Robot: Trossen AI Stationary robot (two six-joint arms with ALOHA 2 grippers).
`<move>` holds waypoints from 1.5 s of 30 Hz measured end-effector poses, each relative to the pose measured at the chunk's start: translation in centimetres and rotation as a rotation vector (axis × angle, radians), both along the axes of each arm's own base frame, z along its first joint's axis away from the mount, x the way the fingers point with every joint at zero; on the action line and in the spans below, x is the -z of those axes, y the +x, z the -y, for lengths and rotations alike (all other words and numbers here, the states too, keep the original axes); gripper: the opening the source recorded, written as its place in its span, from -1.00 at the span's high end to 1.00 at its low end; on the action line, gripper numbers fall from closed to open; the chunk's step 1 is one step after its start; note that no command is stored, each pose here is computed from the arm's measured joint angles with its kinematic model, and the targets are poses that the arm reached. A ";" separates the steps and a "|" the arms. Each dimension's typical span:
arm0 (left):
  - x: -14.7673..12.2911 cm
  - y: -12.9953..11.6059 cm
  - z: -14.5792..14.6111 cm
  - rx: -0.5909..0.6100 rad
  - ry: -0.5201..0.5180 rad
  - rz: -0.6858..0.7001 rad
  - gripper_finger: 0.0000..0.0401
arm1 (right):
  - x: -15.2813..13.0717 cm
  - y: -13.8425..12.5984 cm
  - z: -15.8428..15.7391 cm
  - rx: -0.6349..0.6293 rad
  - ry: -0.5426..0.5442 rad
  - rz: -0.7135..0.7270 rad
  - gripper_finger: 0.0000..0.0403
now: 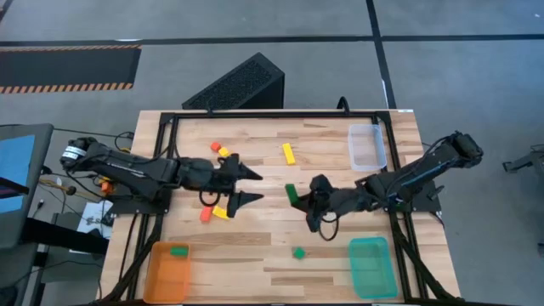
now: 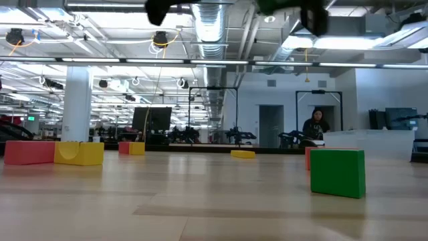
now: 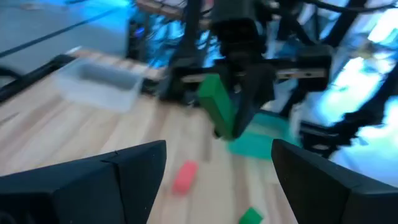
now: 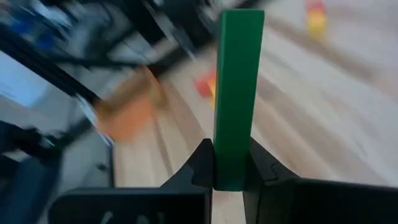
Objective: Sort & place blocks by color
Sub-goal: Put the top green block into the orange bin
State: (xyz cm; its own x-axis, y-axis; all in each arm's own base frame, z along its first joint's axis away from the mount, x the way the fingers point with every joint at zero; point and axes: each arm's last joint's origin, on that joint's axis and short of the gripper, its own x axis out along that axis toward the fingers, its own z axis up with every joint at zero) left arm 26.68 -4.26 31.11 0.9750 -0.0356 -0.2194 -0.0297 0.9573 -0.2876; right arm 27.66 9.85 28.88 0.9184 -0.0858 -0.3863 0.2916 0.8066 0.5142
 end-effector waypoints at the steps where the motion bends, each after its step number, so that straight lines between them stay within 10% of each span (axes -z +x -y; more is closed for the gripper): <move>1: -0.1 0.2 -0.1 0.027 -0.004 0.019 -0.38 | -0.4 0.2 0.2 -0.008 -0.009 0.036 0.78; 20: 0.1 3.6 -1.8 0.020 -0.117 0.246 -0.33 | -1.8 1.9 2.5 -0.166 -0.244 0.181 0.78; 35: -0.1 3.6 -2.9 0.015 -0.089 0.259 0.86 | -2.0 2.4 4.4 -0.205 -0.257 0.200 0.72; 45: -0.3 -0.2 -1.8 -0.184 -0.018 0.009 0.90 | -1.6 2.7 6.9 -0.088 -0.210 0.152 0.19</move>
State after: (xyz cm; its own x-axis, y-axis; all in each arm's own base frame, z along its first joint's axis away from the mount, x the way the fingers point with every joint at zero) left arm 26.48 -2.51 31.38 0.9673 0.1401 -0.2113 -0.2016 0.9306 -0.3056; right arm 30.34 2.92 30.47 0.9718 -0.0670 -0.2259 0.1483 0.9190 0.3653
